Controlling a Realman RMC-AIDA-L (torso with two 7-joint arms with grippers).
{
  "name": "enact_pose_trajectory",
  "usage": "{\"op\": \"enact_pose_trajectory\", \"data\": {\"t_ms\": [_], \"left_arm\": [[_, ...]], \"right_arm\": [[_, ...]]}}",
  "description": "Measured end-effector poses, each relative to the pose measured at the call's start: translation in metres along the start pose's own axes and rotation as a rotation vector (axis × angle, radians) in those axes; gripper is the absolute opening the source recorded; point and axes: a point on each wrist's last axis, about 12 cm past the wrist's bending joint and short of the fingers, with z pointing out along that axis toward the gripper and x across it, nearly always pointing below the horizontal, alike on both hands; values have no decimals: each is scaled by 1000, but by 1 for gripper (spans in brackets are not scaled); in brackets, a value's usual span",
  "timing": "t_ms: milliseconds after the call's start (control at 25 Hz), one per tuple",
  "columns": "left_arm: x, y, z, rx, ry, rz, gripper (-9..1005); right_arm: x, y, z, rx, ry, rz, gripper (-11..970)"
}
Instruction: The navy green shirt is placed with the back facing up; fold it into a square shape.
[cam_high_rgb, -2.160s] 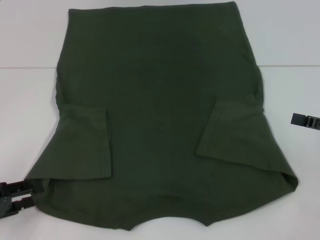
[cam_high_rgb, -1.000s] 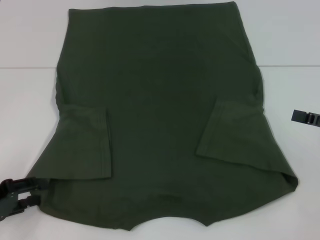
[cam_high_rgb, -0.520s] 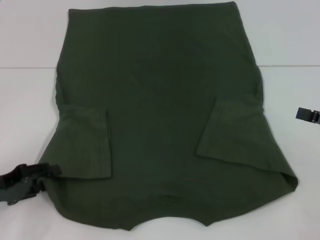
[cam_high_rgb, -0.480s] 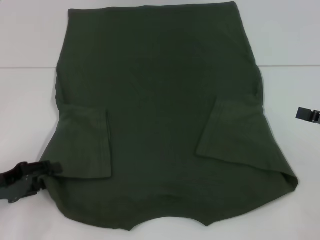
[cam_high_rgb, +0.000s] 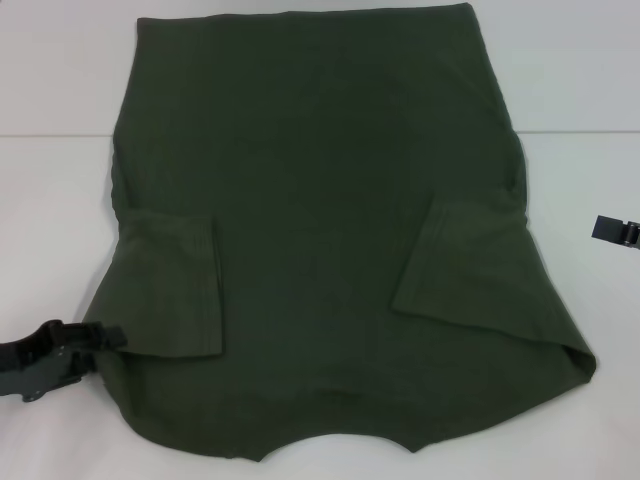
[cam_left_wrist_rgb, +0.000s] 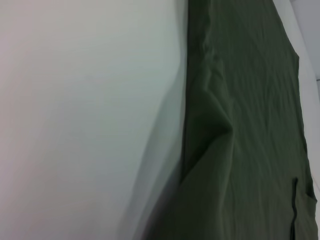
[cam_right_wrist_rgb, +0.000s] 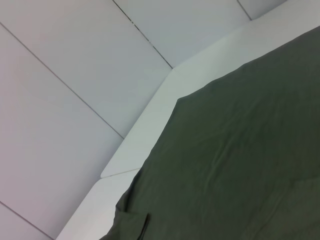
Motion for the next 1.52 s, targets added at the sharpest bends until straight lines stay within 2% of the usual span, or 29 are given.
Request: {"op": "enact_pose_trajectory", "data": {"t_ms": [200, 320, 520, 800, 1160, 1320, 1520], "left_arm": [[0, -2, 2, -3, 9, 10, 494], [0, -1, 1, -2, 4, 8, 233], [0, -1, -1, 7, 8, 29, 25], [0, -11, -1, 77, 21, 104, 26], [-5, -19, 2, 105, 18, 170, 25], [-6, -20, 4, 105, 17, 199, 26], [-5, -20, 4, 109, 13, 222, 27]], "right_arm": [[0, 0, 0, 0, 0, 4, 732], [0, 0, 0, 1, 2, 8, 732], [1, -2, -2, 11, 5, 10, 731], [0, -7, -13, 50, 44, 55, 731], [-17, -17, -33, 192, 260, 185, 732], [-25, -13, -24, 219, 372, 217, 732], [-27, -7, 1, 253, 489, 238, 733]]}}
